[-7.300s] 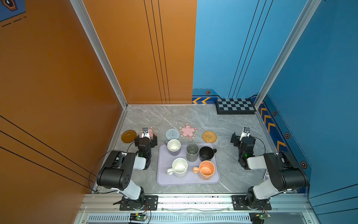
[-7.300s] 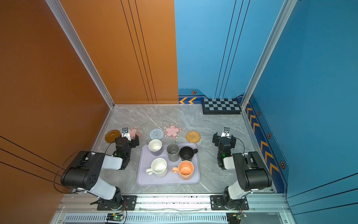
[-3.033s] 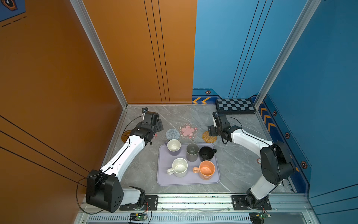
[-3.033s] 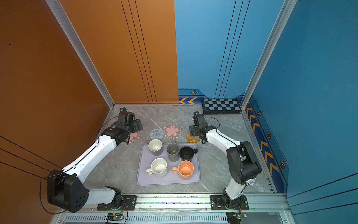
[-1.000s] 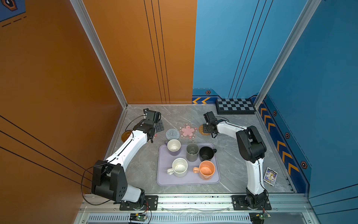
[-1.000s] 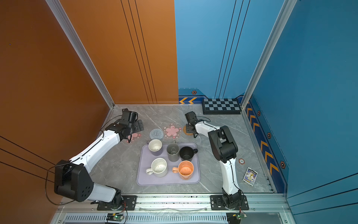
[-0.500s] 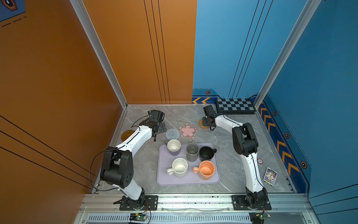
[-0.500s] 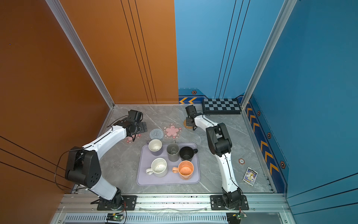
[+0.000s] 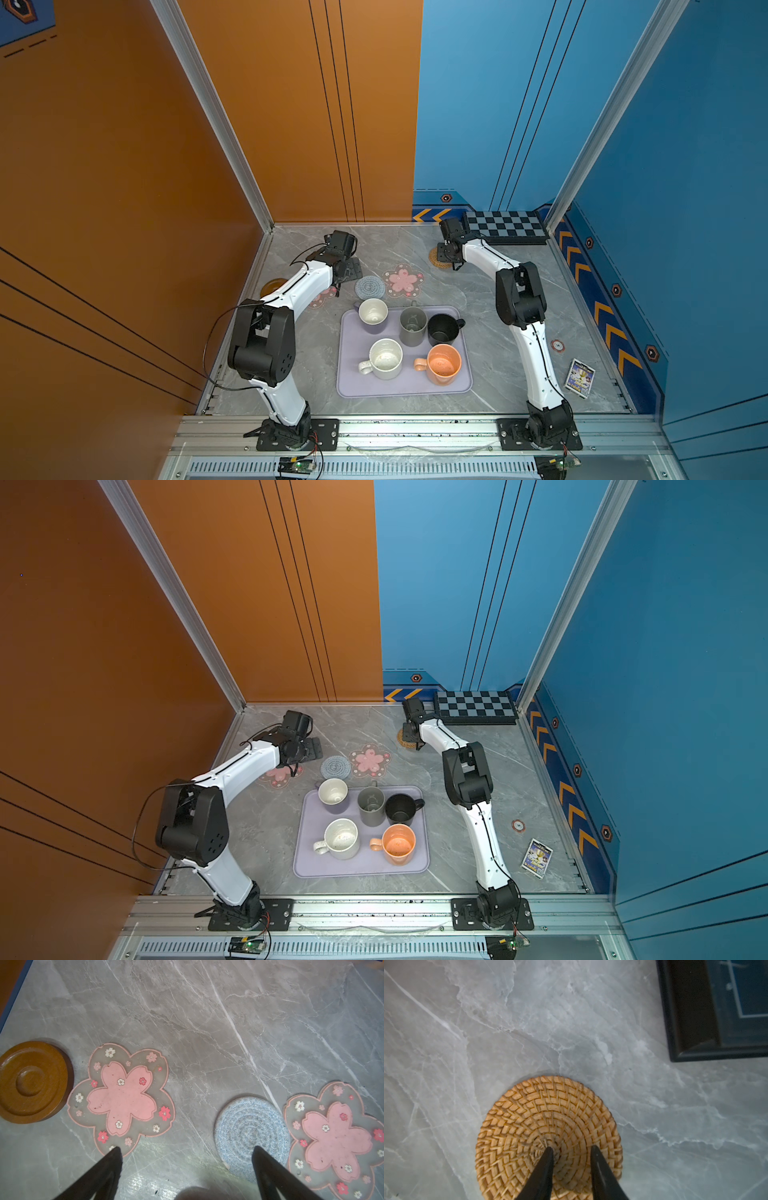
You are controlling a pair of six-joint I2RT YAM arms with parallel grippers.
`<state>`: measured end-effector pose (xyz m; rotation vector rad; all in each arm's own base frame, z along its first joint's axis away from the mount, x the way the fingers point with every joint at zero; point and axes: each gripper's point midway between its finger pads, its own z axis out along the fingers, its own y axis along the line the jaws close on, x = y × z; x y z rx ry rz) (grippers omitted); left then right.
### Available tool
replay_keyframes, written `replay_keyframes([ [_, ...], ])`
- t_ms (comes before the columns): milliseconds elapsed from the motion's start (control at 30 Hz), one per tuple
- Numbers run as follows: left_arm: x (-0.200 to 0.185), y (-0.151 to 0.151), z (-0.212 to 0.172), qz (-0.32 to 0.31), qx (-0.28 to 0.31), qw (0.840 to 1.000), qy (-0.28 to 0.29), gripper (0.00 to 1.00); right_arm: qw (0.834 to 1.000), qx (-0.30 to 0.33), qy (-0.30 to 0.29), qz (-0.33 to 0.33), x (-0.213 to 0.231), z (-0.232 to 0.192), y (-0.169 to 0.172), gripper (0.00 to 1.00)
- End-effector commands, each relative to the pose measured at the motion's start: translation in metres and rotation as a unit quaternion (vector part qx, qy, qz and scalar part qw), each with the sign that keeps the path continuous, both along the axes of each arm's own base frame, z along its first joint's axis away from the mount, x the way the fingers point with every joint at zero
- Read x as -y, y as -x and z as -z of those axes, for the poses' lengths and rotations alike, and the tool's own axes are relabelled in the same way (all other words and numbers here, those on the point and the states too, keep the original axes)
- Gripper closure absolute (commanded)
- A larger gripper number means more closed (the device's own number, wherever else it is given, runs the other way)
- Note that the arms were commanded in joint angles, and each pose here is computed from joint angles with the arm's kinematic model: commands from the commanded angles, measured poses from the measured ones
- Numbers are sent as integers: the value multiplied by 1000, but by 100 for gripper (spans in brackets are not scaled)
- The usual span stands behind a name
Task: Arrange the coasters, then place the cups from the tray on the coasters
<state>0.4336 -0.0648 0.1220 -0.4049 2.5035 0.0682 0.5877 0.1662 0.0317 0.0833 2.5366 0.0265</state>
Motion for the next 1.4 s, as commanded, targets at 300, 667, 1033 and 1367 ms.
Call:
replay_keyframes([
  [300, 12, -7, 17, 5, -24, 1000, 19, 2, 998, -53, -16, -17, -8, 29, -3, 66],
  [667, 25, -19, 25, 0, -15, 999, 42, 1, 998, -52, -27, -30, -13, 30, -15, 65],
  [1033, 37, -23, 28, 6, -12, 998, 63, 1, 998, -25, -51, -35, -16, 16, -32, 63],
  [1367, 45, -22, 6, 23, 12, 998, 66, 1, 996, 30, -61, -52, -22, -45, -33, 46],
])
